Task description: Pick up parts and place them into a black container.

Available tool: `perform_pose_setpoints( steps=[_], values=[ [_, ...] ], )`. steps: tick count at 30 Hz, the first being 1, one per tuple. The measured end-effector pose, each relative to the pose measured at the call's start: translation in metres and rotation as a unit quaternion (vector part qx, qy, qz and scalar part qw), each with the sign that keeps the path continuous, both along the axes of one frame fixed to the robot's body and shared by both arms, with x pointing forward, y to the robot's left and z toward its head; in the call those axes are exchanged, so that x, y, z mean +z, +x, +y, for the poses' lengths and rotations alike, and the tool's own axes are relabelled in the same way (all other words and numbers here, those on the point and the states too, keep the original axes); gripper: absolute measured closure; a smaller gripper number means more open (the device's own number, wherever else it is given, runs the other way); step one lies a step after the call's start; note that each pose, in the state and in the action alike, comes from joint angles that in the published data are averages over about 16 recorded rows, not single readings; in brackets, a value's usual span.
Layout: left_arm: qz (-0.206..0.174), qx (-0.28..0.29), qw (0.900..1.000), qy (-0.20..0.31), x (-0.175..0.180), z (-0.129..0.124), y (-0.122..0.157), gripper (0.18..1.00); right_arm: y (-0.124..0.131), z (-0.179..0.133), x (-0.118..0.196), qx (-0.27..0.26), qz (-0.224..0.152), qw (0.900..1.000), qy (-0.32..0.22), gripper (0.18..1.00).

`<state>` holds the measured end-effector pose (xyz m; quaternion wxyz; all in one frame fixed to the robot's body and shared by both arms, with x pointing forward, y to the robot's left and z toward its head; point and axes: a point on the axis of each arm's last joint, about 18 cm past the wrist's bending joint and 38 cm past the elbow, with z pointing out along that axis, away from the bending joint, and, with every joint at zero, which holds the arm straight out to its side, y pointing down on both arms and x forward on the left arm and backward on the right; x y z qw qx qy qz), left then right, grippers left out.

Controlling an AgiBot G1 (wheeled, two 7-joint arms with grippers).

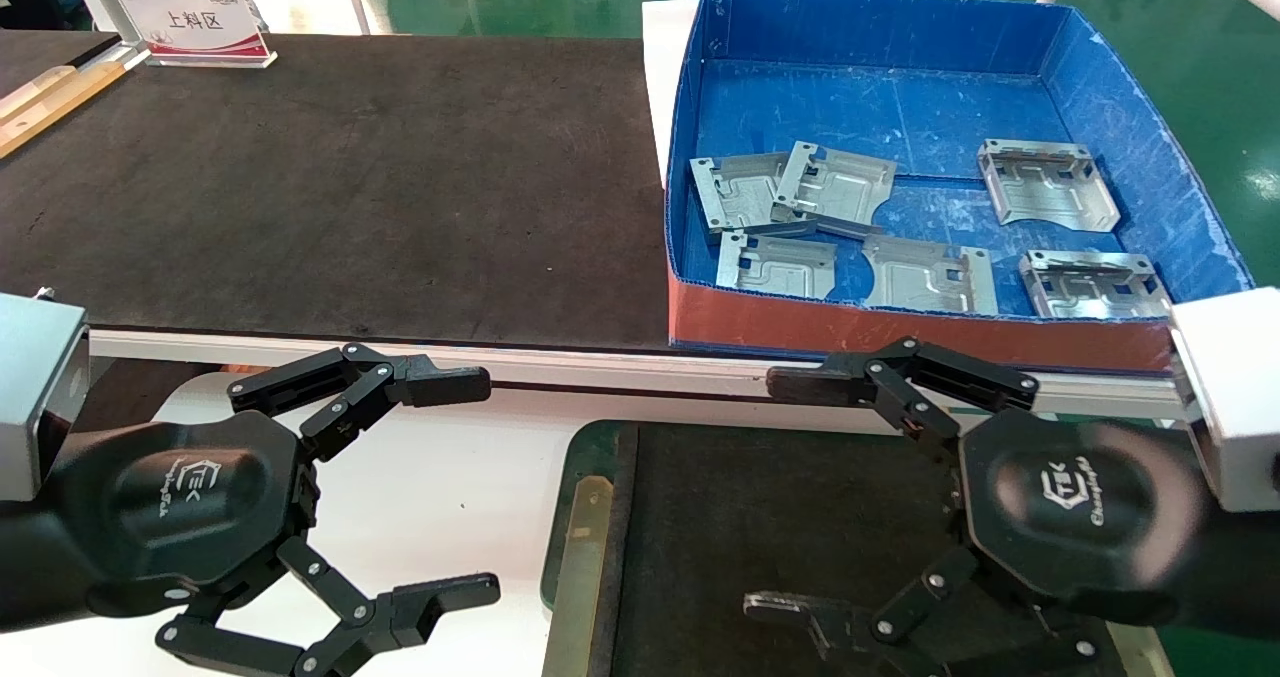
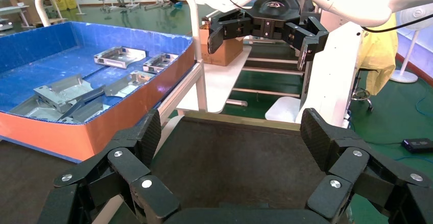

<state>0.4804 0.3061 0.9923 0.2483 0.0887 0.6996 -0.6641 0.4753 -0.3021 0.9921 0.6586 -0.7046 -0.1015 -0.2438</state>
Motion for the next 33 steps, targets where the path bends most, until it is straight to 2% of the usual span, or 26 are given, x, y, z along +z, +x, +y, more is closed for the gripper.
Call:
perform_pose_setpoints(
  steps=[25, 33],
  values=[
    [0.0, 0.0, 1.0, 0.0, 0.0, 0.0, 0.0, 0.194, 0.0, 0.0, 0.0, 0.0, 0.0, 1.0, 0.0, 0.178],
    [0.0, 0.0, 1.0, 0.0, 0.0, 0.0, 0.0, 0.248, 0.0, 0.0, 0.0, 0.0, 0.0, 1.0, 0.0, 0.178]
  ],
)
